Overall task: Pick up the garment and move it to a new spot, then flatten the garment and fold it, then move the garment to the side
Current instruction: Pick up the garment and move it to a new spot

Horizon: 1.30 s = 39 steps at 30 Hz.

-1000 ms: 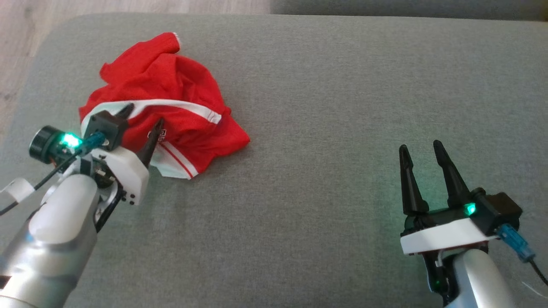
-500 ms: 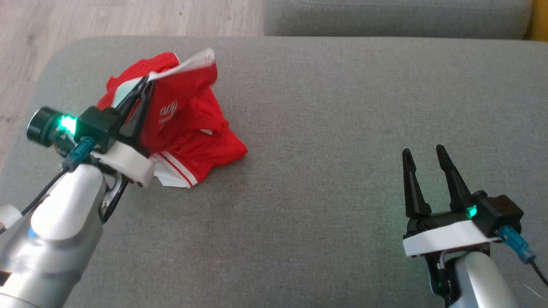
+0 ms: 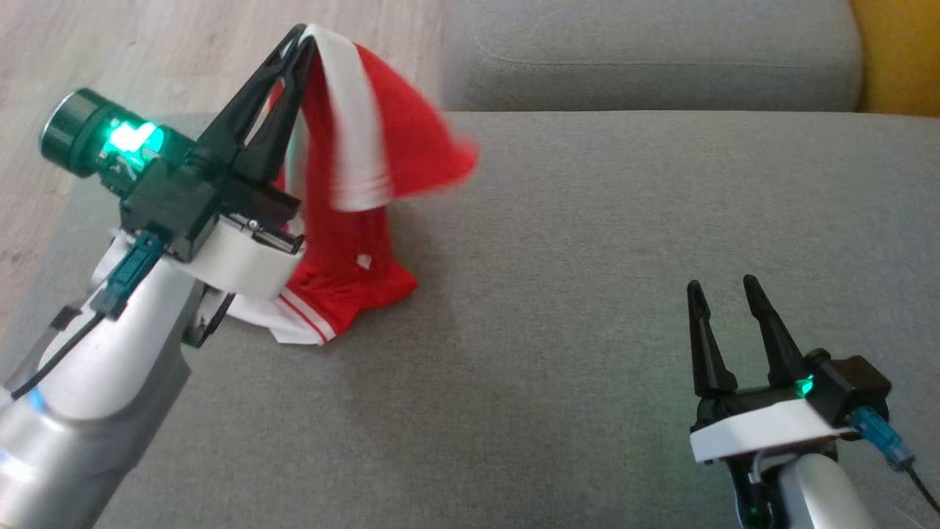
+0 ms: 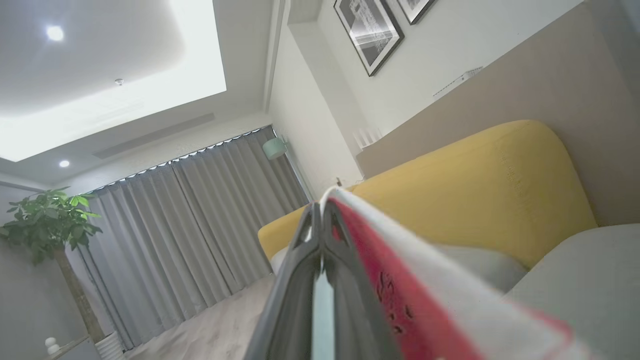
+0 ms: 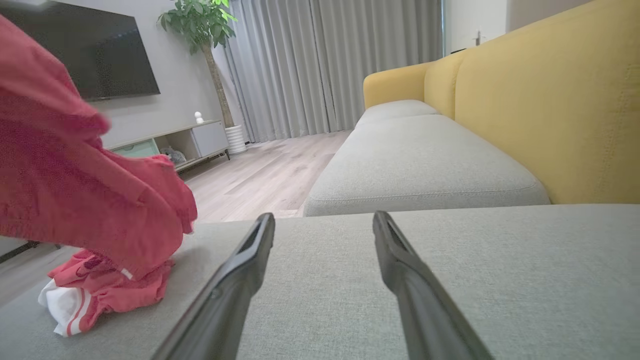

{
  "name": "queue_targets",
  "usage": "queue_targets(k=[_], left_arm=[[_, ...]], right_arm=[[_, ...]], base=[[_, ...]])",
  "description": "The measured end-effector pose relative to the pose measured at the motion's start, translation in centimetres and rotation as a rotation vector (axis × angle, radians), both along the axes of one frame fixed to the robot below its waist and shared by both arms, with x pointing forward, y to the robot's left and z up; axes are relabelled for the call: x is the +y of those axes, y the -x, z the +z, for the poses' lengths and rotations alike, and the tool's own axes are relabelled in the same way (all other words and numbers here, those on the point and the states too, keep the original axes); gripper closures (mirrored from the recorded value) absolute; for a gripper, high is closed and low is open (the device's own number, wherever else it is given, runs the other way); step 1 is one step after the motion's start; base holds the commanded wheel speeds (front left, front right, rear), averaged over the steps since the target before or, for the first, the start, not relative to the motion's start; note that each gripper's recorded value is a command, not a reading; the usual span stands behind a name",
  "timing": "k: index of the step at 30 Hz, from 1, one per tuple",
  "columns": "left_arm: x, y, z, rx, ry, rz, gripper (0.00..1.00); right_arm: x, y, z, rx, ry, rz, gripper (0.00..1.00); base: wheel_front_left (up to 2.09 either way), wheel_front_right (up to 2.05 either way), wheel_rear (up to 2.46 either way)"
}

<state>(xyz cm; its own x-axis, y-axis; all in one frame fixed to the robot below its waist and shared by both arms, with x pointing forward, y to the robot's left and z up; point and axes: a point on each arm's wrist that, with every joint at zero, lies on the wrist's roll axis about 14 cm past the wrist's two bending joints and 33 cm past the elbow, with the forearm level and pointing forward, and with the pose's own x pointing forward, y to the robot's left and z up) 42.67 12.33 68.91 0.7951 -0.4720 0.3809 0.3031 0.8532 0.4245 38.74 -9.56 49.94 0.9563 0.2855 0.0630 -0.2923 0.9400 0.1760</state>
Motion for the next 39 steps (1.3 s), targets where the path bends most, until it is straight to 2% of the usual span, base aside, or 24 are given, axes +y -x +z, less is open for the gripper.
queue_targets(k=[14,19,27,32,33,36,37,38,39], left_arm=[[-10.7,4.5,7.3,-0.188,-0.003,-0.336,1.00],[-15.0,4.7,7.2,-0.161,-0.022,-0.456,1.00],[-19.3,-0.1,0.7,0.056,-0.135,-0.504,1.00],[-21.5,-7.0,-5.1,0.191,-0.248,-0.466,1.00],[-22.1,-9.4,-7.4,0.216,-0.329,-0.433,1.00],[-22.9,-12.3,-11.1,0.296,-0.377,-0.406,1.00],[-23.3,-13.1,-12.3,0.320,-0.376,-0.402,0.09],[-23.6,-13.6,-13.2,0.334,-0.371,-0.403,0.00],[-24.0,-14.2,-13.9,0.342,-0.368,-0.402,0.00]], right_arm=[[-4.8,1.4,0.6,-0.012,-0.031,-0.143,0.00],[-7.8,2.4,0.8,-0.018,-0.043,-0.235,0.00],[-11.3,3.1,1.9,-0.044,-0.075,-0.345,0.00],[-12.5,3.1,2.0,-0.039,-0.096,-0.387,0.00],[-13.0,3.0,1.7,-0.029,-0.095,-0.403,0.00],[-13.5,2.9,1.0,-0.003,-0.094,-0.422,0.00],[-13.6,2.8,0.8,0.005,-0.095,-0.427,0.00],[-13.6,2.7,0.6,0.012,-0.094,-0.427,0.00],[-13.6,2.6,0.3,0.020,-0.093,-0.428,0.00]], base=[[0.00,0.00,0.00],[0.00,0.00,0.00],[0.00,0.00,0.00],[0.00,0.00,0.00],[0.00,0.00,0.00],[0.00,0.00,0.00],[0.00,0.00,0.00],[0.00,0.00,0.00],[0.00,0.00,0.00]])
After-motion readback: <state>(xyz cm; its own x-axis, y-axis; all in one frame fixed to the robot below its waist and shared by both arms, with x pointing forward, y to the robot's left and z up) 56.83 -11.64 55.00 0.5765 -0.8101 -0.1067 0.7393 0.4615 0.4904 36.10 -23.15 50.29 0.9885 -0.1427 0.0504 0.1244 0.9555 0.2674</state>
